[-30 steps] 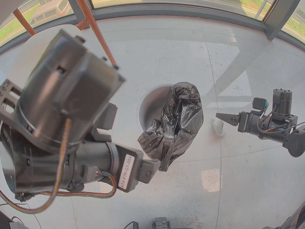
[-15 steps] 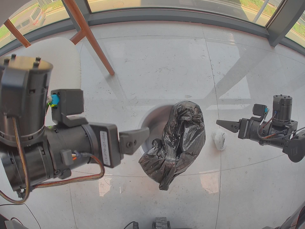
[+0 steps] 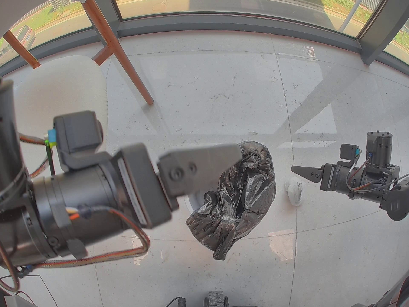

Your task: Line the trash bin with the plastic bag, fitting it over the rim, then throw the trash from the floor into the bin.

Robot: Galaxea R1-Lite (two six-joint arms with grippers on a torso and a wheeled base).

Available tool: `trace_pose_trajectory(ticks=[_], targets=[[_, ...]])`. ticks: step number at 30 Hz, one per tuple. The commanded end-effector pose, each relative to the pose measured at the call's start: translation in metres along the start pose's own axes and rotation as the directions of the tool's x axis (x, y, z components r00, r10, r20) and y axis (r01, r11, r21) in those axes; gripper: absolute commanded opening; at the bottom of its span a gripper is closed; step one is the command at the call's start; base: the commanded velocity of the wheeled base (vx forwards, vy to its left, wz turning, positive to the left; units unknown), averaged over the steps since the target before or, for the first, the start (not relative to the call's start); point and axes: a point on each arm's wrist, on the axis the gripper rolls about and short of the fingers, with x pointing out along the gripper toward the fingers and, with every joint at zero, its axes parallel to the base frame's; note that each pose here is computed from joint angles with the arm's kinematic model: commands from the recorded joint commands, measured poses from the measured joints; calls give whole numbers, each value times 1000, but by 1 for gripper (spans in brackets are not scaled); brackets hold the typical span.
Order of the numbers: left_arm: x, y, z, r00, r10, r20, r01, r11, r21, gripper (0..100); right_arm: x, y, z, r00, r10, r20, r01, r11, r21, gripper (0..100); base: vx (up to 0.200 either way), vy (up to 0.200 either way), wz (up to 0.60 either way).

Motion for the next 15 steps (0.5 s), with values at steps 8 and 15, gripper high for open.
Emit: trace_pose_trajectory(ticks=[8, 15], targets=[[48, 30, -10, 982, 24, -186, 7, 986, 167, 100, -2, 1, -7, 1000, 1, -21, 0, 1000, 2, 100, 0, 0, 0], [115, 87, -41, 914, 274, -298, -52, 810, 585, 100, -6, 3, -2, 1000, 7, 11, -7, 1000, -8, 100, 0, 0, 0]])
